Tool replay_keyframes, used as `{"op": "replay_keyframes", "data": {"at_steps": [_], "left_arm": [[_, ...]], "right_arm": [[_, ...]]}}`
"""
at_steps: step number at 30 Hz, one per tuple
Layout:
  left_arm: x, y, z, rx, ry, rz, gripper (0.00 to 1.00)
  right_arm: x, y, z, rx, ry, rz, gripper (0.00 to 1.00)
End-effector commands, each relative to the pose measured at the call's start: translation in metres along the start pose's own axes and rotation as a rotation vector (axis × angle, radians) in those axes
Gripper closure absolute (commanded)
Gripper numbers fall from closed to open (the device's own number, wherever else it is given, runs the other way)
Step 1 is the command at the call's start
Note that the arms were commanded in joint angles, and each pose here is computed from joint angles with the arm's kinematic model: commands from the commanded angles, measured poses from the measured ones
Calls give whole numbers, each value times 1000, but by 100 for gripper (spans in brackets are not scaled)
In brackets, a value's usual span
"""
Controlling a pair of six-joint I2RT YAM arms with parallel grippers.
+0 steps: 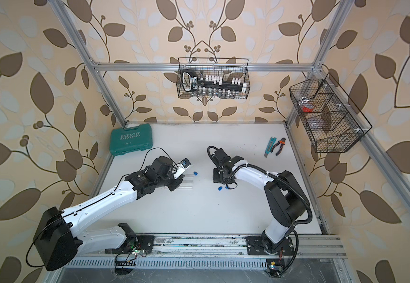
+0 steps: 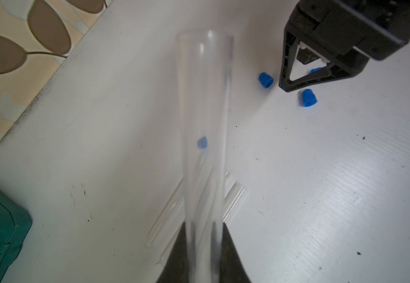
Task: Insert stoppers into test tubes
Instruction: Pick up the test tube at the center of the board, then pick up the stopper from the center of the board.
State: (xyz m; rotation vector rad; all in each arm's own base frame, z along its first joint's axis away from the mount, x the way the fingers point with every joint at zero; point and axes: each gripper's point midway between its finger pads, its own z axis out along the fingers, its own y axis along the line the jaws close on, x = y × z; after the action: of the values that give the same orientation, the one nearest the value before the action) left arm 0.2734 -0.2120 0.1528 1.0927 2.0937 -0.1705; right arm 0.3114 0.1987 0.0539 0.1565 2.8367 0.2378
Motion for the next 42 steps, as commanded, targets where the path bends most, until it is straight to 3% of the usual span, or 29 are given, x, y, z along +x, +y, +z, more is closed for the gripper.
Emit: {"op": "replay_keyframes", "data": {"at_steps": [1,18,24,42], "left_arm": [[-14,4,-11,-18,-48,-10,100],[-14,2,-12,-7,-55,-2,100],[-15,2,-12,-7,-58,1,100],[-14,2,-11,-10,-57,4,100]], "right_arm": [[-14,-2,6,51,-47,58,52],[-21,0,37,93,-29,67,63],[-18,-3,44,112,-17,65,74],[-16,-7,47,134,-7,36,81]]}}
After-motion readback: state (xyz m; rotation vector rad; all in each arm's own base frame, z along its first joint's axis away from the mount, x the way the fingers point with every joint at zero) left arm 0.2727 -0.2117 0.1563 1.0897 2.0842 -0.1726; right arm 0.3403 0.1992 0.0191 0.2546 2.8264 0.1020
